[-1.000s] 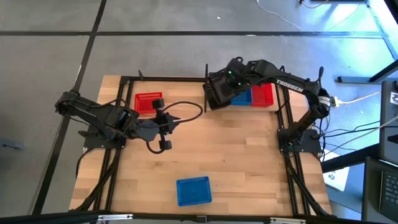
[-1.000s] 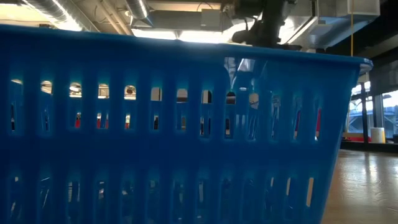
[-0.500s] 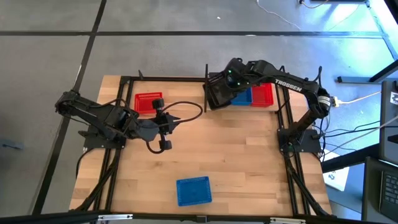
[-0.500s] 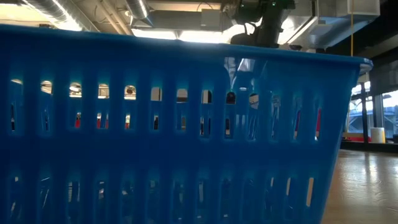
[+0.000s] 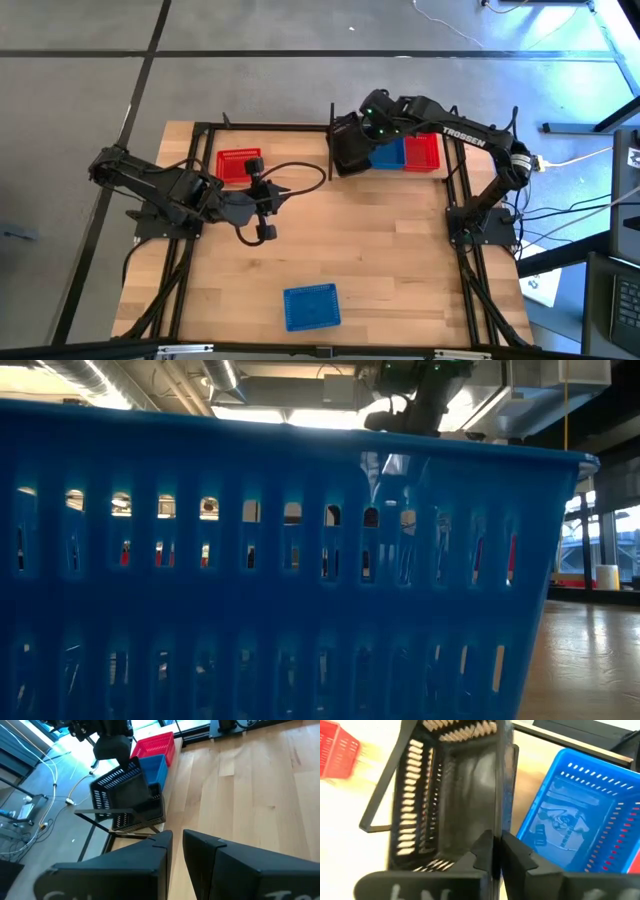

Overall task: Stack baskets on shelf by color
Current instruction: Stack the black bin on top of the other stacked black bin on the shelf

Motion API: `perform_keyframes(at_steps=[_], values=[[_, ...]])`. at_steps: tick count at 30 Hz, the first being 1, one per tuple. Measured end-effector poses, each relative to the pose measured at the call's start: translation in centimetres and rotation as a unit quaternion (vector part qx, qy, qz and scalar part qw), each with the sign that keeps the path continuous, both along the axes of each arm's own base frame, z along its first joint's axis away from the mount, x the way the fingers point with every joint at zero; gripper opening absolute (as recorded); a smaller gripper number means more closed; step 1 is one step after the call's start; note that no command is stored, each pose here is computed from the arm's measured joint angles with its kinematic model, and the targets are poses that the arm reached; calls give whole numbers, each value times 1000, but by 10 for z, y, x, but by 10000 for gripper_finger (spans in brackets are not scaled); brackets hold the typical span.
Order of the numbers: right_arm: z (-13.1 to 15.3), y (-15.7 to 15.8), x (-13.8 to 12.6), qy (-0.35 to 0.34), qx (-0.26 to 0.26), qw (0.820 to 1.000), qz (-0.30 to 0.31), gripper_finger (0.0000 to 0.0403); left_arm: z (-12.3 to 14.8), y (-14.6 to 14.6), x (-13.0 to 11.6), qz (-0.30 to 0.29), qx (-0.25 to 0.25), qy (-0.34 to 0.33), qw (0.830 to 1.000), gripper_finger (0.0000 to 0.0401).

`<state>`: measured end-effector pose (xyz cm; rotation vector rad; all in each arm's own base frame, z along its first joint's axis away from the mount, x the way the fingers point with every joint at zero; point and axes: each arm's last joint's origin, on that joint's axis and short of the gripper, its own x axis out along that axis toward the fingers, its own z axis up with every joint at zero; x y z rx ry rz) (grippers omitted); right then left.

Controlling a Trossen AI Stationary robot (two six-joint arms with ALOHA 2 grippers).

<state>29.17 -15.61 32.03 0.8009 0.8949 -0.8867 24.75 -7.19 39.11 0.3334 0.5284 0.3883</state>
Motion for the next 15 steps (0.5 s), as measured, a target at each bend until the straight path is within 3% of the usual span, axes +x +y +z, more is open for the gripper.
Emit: perform_keyframes(at_steps=[15], values=[[1, 0, 3, -17, 1, 1000, 23, 68, 0, 0, 0, 0, 0, 0, 1000, 37]])
